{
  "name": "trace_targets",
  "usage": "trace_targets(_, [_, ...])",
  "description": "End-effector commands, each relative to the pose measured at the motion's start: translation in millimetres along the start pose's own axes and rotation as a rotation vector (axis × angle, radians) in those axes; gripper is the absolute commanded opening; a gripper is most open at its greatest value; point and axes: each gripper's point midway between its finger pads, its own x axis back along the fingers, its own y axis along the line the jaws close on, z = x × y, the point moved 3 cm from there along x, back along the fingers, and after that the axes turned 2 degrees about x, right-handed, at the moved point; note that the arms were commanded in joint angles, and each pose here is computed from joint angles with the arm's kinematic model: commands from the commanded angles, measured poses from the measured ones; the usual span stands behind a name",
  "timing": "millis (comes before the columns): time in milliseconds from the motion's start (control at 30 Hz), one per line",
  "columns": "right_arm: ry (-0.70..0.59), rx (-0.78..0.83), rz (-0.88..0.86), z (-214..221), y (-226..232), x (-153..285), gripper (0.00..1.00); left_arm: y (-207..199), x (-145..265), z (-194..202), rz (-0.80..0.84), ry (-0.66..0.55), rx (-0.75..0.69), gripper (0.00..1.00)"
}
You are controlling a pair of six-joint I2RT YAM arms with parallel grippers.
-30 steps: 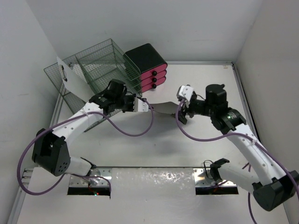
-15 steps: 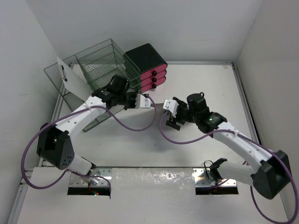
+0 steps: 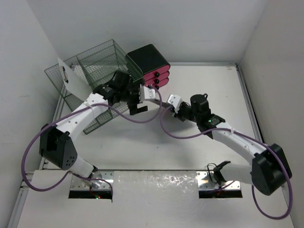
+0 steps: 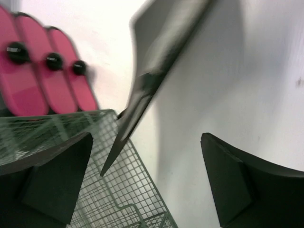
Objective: Organize the desk
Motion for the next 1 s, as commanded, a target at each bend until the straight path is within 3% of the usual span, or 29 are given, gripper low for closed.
trace_targets(0, [-0.076, -0.105, 0.149, -22, -17, 21, 0.0, 26, 33, -53, -0.102, -0.092, 0.179, 0.99])
trace_targets(100, [-0.075, -0.161, 0.138, -31, -14, 34, 0.0, 43, 84, -90, -0.251, -0.158, 0.341, 1.0])
trace_targets(133, [-0.049, -0.199, 0.118, -27, -8, 36, 0.0, 57, 103, -88, -0.392, -0.123, 0.395, 1.0])
trace_targets(200, [-0.071, -0.218, 0.119, -38, -7, 42, 0.0, 70, 153, -103, -0.582, -0.162, 0.474, 1.0])
trace_targets(300, [-0.065, -0.195, 0.094, -50, 9, 45, 0.0, 86, 224, -86, -0.899, -0.099, 0.568, 1.0])
trace_targets(400, [-0.134, -0.167, 0.028, -85, 27, 45, 0.0, 87, 272, -68, -1.069, -0.03, 0.622, 1.0])
trace_targets(700, [-0.34, -0.207, -0.099, -164, 57, 41, 0.0, 63, 371, -36, -1.412, 0.073, 0.706, 1.0])
trace_targets(967, [-0.652, -0.26, -0.188, -242, 75, 60, 0.0, 81, 432, -18, -1.702, 0.122, 0.662, 0.99])
